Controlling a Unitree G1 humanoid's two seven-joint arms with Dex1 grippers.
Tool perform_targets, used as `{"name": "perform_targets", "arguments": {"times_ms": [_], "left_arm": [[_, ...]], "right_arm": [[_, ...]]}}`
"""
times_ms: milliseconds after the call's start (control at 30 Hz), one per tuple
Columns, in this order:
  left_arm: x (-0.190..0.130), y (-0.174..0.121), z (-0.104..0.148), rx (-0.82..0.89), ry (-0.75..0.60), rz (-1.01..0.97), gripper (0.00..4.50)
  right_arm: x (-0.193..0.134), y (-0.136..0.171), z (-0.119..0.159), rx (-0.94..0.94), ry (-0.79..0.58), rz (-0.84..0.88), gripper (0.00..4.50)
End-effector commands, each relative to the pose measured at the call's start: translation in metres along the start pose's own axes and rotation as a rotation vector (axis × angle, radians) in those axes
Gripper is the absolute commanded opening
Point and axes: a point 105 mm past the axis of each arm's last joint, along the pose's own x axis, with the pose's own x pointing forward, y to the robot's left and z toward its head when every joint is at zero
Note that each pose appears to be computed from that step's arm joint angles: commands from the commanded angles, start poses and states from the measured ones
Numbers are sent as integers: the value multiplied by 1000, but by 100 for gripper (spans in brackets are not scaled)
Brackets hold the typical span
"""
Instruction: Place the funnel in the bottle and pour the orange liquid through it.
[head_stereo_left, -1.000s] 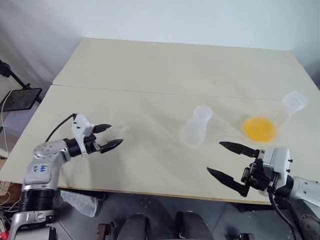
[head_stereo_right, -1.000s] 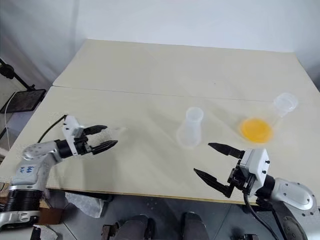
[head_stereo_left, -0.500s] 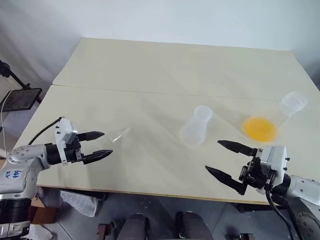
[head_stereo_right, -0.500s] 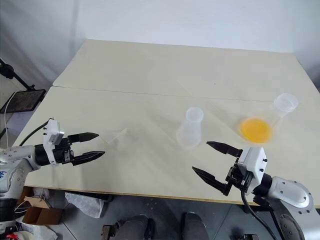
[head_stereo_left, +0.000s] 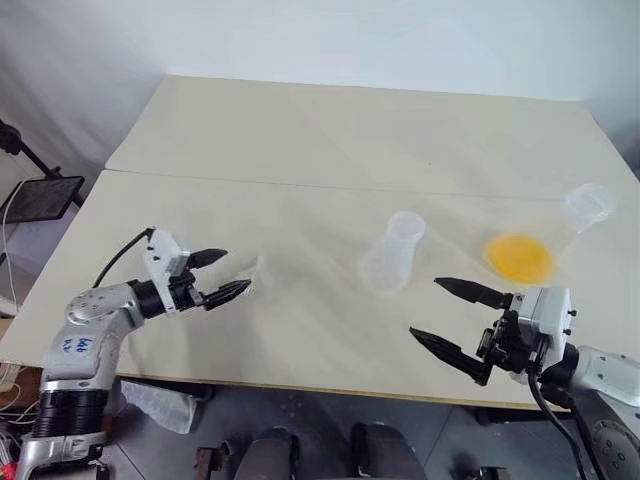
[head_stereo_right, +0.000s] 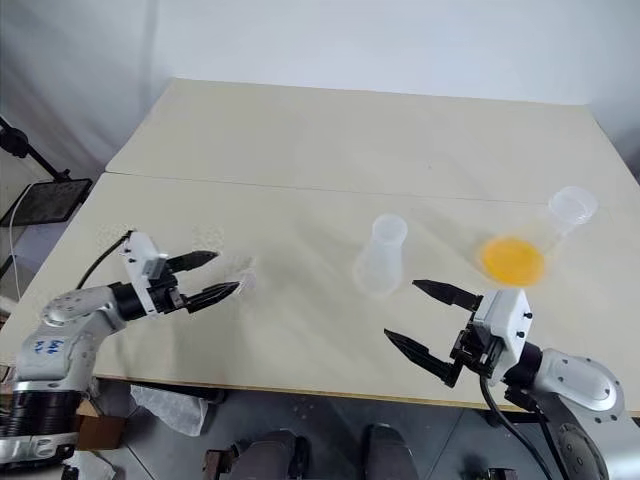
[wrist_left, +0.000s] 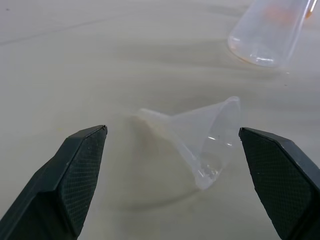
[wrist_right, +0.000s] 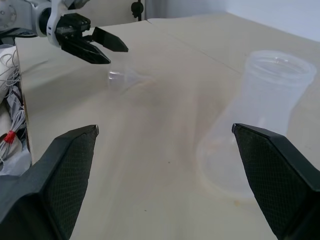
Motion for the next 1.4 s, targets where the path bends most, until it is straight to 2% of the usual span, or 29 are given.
{"name": "perform_targets", "arguments": {"times_ms": [33, 300, 333, 400, 633, 800, 933, 1067, 1167, 1400], "left_arm": [[5, 4, 5, 43, -3, 25, 449], [5, 16, -1, 55, 31, 88, 449], [5, 17, -2, 48, 38, 89, 431], [5, 17, -7, 34, 64, 78, 387], [6, 19, -15, 17, 99, 61, 159], [9, 23, -9, 8, 68, 63, 2], [7, 25, 2, 26, 54, 20, 2], [4, 9, 26, 56, 57, -186, 2], [9, 4, 50, 81, 64, -289, 2], [49, -16, 117, 39, 88, -523, 2]], "right_arm": [[1, 2, 6, -15, -24, 0, 450], [0, 2, 7, -17, -27, -23, 450], [0, 2, 7, -17, -27, -26, 450], [-1, 3, 6, -16, -28, -29, 450], [-2, 2, 6, -22, -27, -44, 450], [-3, 2, 5, -24, -28, -50, 450], [-3, 2, 4, -25, -26, -54, 450], [-8, 1, 4, -25, -18, -75, 450], [-15, 0, 3, -22, -4, -91, 450], [-32, -5, 5, -37, 21, -166, 450]]}}
